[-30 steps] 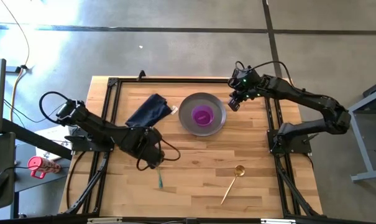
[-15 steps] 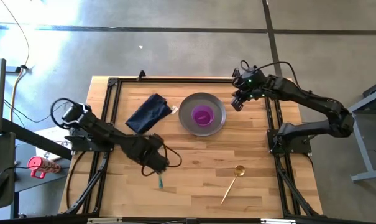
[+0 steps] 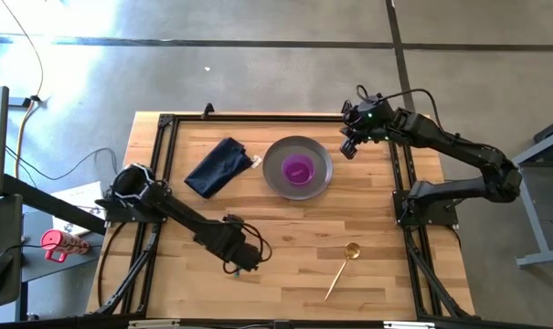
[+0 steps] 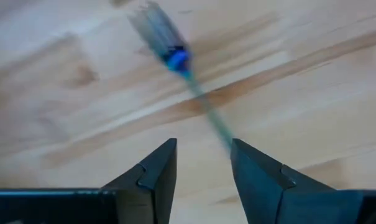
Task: Set table place
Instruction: Put the blue fork to the right of gray plate
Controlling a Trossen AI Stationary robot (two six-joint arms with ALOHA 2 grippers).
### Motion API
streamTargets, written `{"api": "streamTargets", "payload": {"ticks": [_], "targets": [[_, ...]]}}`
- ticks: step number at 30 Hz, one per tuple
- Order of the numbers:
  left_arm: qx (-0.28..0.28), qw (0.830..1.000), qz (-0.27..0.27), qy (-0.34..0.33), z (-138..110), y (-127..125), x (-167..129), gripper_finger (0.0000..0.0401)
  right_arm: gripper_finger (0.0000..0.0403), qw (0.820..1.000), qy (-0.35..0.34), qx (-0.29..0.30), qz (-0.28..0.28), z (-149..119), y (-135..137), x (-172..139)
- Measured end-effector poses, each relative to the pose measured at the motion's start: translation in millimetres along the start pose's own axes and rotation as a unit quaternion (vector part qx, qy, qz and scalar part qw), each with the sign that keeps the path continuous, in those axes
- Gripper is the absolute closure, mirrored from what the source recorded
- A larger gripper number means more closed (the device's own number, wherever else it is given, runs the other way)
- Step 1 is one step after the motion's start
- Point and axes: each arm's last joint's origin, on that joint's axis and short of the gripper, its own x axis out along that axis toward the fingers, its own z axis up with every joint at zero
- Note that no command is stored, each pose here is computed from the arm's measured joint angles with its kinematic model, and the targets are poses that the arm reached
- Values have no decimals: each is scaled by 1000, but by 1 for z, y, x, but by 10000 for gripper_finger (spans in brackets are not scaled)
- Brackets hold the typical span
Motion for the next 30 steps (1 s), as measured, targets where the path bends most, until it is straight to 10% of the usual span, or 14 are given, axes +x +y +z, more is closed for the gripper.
{"api": "streamTargets", "payload": {"ticks": [30], "targets": [[-120, 992, 17, 23, -14, -29, 59, 261, 403, 994, -54, -93, 31, 22, -18, -20]]}}
